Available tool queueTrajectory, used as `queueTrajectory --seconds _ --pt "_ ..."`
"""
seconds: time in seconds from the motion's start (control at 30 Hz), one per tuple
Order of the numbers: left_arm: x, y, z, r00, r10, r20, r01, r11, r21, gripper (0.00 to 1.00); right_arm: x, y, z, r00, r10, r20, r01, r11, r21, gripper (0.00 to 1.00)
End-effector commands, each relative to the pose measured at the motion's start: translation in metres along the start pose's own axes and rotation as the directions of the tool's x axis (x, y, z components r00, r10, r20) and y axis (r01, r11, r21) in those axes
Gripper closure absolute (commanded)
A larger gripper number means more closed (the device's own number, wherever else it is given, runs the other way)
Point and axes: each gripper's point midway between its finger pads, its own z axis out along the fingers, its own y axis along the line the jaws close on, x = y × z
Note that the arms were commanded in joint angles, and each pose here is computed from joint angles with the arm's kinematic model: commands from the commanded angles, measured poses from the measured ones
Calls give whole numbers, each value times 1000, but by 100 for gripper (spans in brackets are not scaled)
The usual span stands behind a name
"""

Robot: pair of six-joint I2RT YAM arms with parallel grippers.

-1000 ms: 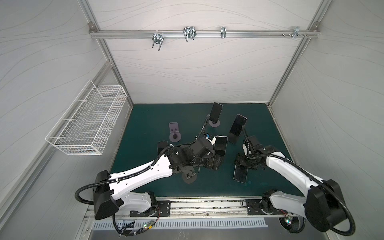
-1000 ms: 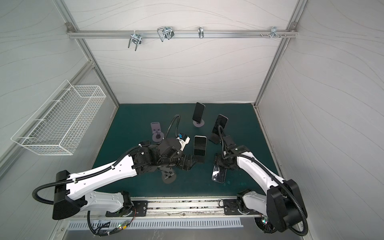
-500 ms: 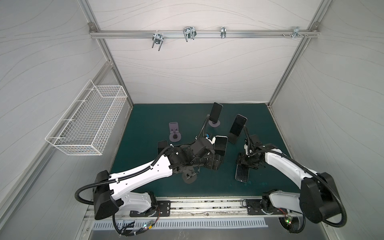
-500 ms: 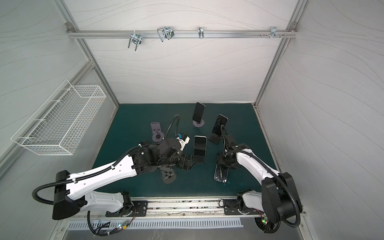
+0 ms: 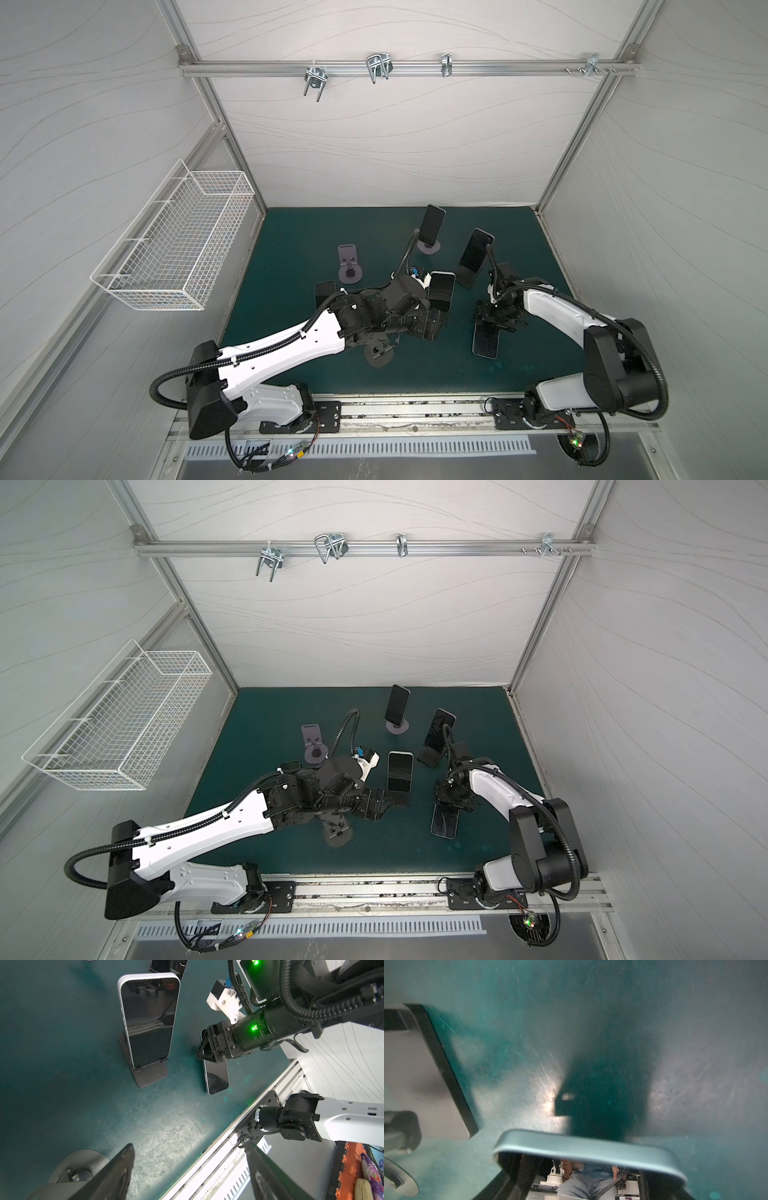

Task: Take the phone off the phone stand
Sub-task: 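Lower the mint phone flat onto the table with the right gripper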

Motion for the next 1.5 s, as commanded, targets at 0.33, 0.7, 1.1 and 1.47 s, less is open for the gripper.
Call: queueTrajectory --seconds 0.33,0.7,1.1,1.47 --pt "-7 -1 -10 999 6 42 -6 1000 0 15 -16 -25 -3 1000 20 -10 -20 999 28 37" --pt "-7 0 -10 999 8 44 -7 1000 -5 14 -23 -35 2 997 69 -26 -69 998 16 35" --pt "-7 2 -12 999 13 52 -12 1000 -13 14 -16 -37 21 992 80 -97 -78 997 20 34" --pt "-6 4 -11 999 14 50 -13 1000 -20 14 -15 -39 27 988 87 -128 -84 996 26 25"
